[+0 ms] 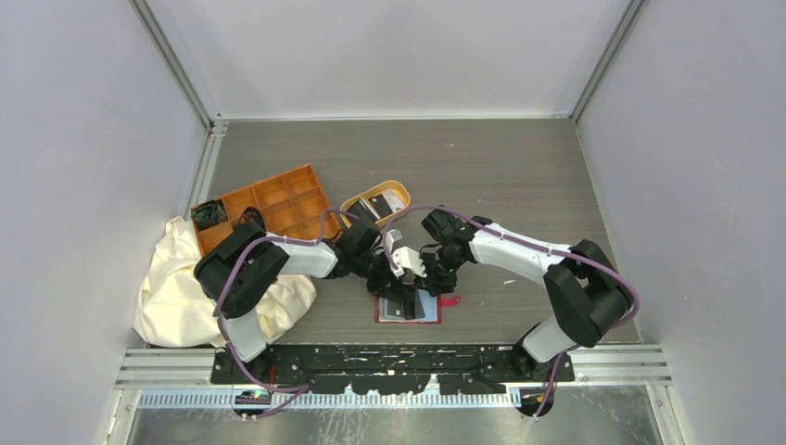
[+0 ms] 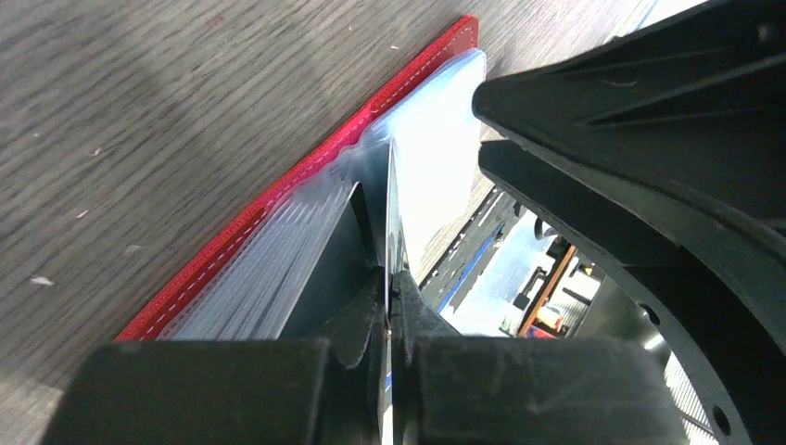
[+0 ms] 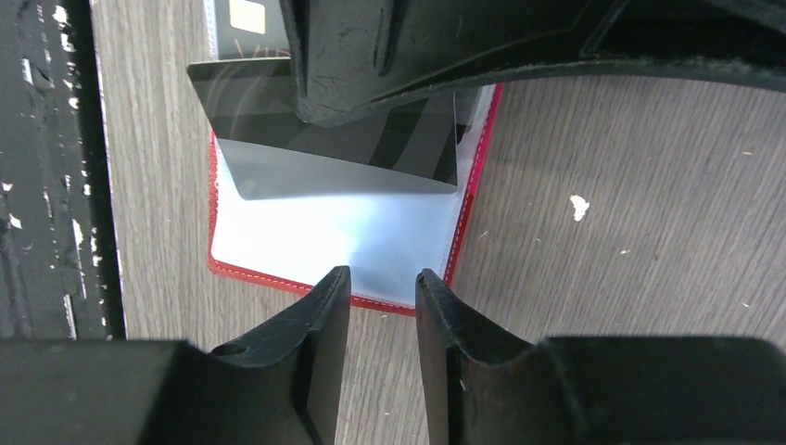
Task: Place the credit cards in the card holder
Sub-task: Insert the credit card into the card holder.
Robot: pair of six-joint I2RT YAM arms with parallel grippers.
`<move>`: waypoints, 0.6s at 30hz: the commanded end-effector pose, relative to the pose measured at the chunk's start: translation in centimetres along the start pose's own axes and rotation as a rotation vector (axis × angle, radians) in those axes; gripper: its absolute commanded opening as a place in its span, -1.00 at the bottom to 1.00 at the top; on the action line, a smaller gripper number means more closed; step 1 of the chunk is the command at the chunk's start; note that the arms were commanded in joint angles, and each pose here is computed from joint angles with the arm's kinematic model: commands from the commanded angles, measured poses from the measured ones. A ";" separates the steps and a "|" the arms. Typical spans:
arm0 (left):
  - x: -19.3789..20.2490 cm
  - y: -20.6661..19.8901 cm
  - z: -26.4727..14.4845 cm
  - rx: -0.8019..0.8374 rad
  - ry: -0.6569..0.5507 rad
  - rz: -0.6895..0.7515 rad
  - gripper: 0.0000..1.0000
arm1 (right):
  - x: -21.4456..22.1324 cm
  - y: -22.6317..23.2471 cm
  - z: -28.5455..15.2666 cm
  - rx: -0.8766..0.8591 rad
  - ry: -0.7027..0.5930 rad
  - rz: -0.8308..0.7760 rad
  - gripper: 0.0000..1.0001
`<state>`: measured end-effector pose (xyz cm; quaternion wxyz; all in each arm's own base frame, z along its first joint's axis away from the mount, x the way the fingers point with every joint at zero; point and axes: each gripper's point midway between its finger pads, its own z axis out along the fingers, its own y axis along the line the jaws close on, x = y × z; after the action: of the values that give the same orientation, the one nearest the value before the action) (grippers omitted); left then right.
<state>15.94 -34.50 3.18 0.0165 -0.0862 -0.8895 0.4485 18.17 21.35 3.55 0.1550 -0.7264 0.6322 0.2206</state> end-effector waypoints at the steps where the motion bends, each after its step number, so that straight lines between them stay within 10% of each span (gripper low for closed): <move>1: -1.4 1.5 0.5 -0.057 -0.054 0.081 -0.96 | 0.1 -1.8 0.0 0.056 0.051 -0.009 -0.26; 18: -1.3 2.3 0.8 -0.064 0.016 0.052 -0.84 | -0.4 -3.0 -0.1 0.120 0.060 0.044 -0.36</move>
<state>16.38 -35.03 2.92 0.0208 -0.1281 -0.8802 0.4564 19.75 20.76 1.94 0.1334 -0.7123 0.6685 0.1671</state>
